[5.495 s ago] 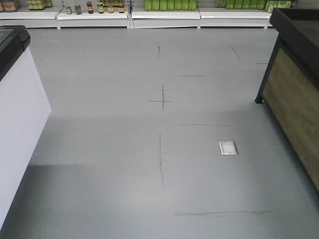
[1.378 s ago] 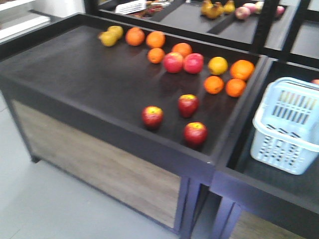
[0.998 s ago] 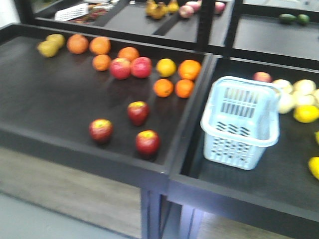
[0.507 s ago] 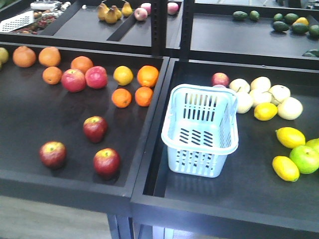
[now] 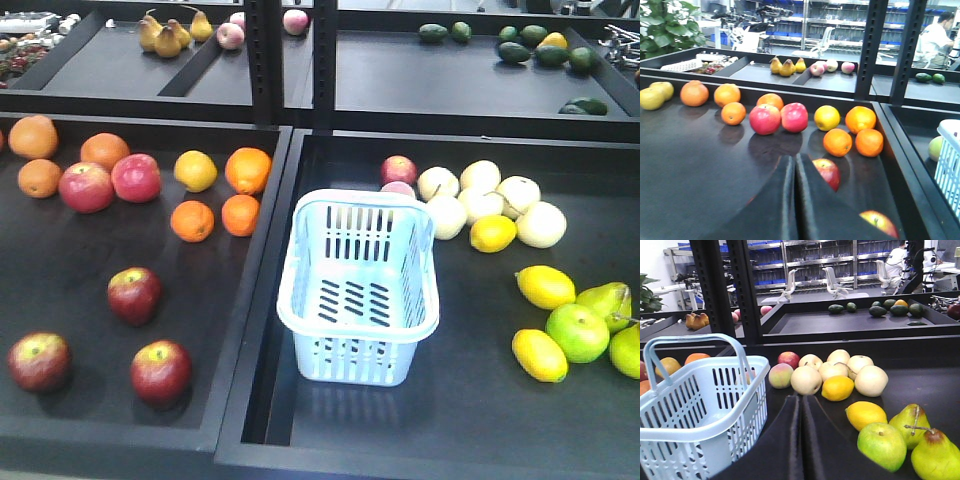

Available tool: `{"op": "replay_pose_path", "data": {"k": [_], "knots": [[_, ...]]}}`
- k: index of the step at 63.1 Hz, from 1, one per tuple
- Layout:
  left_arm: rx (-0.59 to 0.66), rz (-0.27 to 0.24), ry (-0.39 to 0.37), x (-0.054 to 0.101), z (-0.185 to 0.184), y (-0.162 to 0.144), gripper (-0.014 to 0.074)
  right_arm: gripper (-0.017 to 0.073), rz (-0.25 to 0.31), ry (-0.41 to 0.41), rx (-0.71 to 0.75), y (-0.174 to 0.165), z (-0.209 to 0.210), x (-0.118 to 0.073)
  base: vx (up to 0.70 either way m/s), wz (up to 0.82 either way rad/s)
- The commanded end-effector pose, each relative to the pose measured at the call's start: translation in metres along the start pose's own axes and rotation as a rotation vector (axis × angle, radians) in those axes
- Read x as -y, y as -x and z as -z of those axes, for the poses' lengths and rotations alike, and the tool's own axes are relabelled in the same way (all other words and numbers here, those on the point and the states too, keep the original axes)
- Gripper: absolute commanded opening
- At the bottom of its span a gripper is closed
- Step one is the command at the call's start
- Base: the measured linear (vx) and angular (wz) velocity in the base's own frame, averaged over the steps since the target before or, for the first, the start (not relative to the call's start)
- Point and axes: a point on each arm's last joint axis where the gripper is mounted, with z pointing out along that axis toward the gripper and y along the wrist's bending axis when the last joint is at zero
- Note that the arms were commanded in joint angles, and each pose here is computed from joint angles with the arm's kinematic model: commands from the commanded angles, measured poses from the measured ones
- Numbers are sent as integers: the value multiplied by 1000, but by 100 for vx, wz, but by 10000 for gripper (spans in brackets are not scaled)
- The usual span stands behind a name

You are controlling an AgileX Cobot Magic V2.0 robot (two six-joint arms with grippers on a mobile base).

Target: Pick three apples into basket with both arms

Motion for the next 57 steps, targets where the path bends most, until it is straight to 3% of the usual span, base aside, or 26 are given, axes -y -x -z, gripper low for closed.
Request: {"op": "replay_pose_path", "data": {"k": [1,57], "knots": [[81,4,-14,1,1,5,-6,-4,11,6,74,3,1,-1,11,-11],[81,4,-14,1,1,5,-6,-4,11,6,75,3,1,-1,9,-7]]}}
